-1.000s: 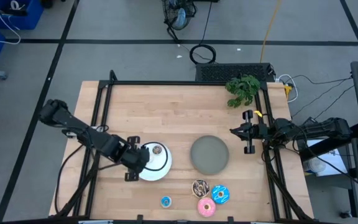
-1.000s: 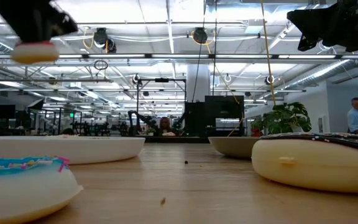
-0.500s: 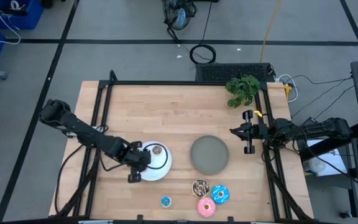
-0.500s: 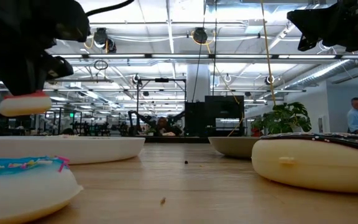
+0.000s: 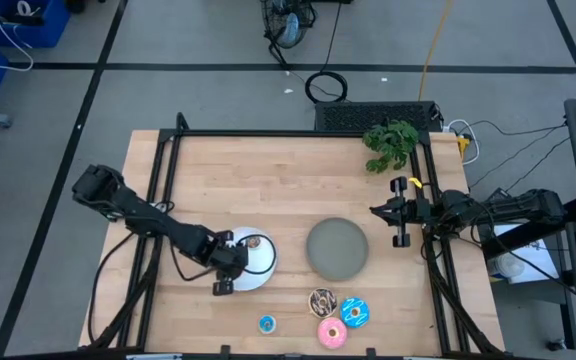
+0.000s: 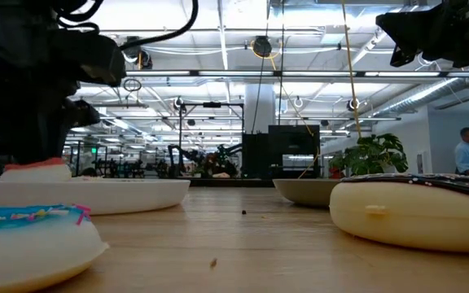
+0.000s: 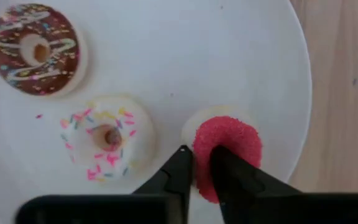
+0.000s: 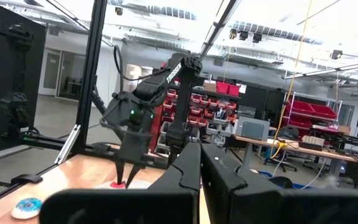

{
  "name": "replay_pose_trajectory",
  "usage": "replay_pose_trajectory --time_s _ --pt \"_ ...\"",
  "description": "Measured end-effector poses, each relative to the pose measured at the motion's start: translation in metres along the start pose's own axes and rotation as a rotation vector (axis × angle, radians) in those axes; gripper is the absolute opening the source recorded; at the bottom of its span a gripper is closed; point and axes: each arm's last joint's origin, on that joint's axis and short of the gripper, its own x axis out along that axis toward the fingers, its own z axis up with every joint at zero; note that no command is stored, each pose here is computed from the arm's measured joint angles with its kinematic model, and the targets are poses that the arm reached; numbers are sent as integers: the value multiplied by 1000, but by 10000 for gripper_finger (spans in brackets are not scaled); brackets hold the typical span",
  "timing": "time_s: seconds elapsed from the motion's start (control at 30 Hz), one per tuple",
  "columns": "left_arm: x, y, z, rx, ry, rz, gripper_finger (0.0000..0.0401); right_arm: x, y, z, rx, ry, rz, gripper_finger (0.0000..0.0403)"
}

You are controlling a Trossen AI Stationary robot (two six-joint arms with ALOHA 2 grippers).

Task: Pick & Place donuts
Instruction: Put the mini orange donut on the white plate

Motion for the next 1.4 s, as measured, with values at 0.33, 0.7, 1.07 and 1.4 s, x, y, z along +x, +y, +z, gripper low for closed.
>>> replay_pose_trajectory --time_s 0.33,0.7,1.07,1.4 --pt "2 2 2 9 34 -22 187 0 0 0 0 -1 0 0" --pt "-7 2 12 39 38 -39 195 0 0 0 0 -2 0 0" --pt "-8 2 13 21 30 -22 162 0 0 0 0 2 0 0" --pt "-8 0 10 32 48 -31 13 0 0 0 0 1 0 0"
